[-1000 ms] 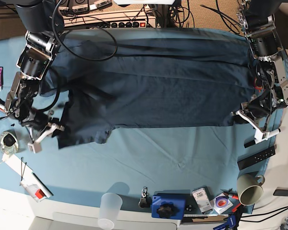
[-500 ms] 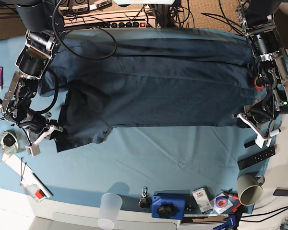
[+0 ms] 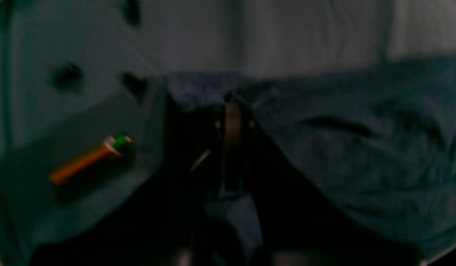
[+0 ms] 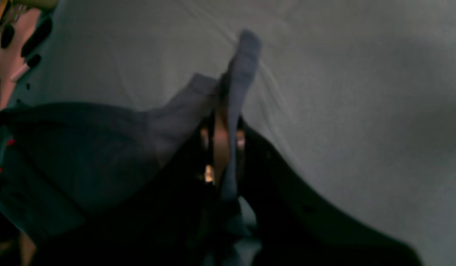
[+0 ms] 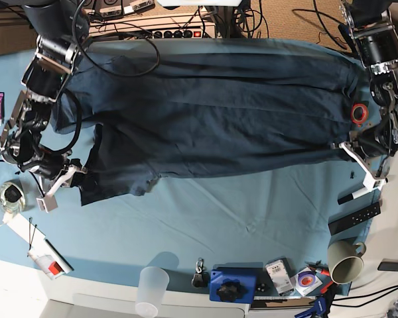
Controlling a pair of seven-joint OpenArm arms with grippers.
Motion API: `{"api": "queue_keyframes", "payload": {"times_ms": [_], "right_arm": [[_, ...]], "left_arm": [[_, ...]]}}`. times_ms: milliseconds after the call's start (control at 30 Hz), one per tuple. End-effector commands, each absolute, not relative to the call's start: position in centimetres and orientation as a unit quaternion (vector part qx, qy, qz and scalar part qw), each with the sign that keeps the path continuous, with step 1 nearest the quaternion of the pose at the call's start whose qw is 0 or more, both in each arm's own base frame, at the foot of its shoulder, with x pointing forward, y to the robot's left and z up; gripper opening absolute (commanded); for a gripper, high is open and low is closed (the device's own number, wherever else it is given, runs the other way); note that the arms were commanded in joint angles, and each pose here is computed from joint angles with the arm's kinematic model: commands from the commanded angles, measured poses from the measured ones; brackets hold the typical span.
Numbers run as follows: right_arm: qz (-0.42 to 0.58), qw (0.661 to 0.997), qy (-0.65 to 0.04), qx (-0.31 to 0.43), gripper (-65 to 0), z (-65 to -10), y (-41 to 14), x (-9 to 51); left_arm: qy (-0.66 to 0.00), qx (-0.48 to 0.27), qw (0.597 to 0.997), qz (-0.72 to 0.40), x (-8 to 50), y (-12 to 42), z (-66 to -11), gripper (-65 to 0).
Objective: Fold the T-shirt properly
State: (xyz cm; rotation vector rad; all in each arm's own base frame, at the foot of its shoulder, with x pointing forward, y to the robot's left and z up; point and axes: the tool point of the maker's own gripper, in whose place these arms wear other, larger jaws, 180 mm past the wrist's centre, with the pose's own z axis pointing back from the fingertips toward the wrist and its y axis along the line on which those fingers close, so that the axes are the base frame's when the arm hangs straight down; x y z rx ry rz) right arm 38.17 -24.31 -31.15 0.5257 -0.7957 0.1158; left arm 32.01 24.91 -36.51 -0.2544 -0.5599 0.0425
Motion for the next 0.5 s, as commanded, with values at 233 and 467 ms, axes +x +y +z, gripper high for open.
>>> {"api": "queue_keyframes", "payload": {"times_ms": [233,467], "right_arm": [[0.113,0.883,-0.408,0.203,-65.0,-28.9,-24.2,35.6],[0.103,0.888,-0.401,0.2,-65.0,-29.4,-24.9,33.1]], "left_arm": [[-0.304,-0.106,0.947,-0.002,31.9,25.2,-34.4,-65.0],[-0.302,-0.092,0.948,-0.025,29.7,24.5,-34.3,-65.0]]}}
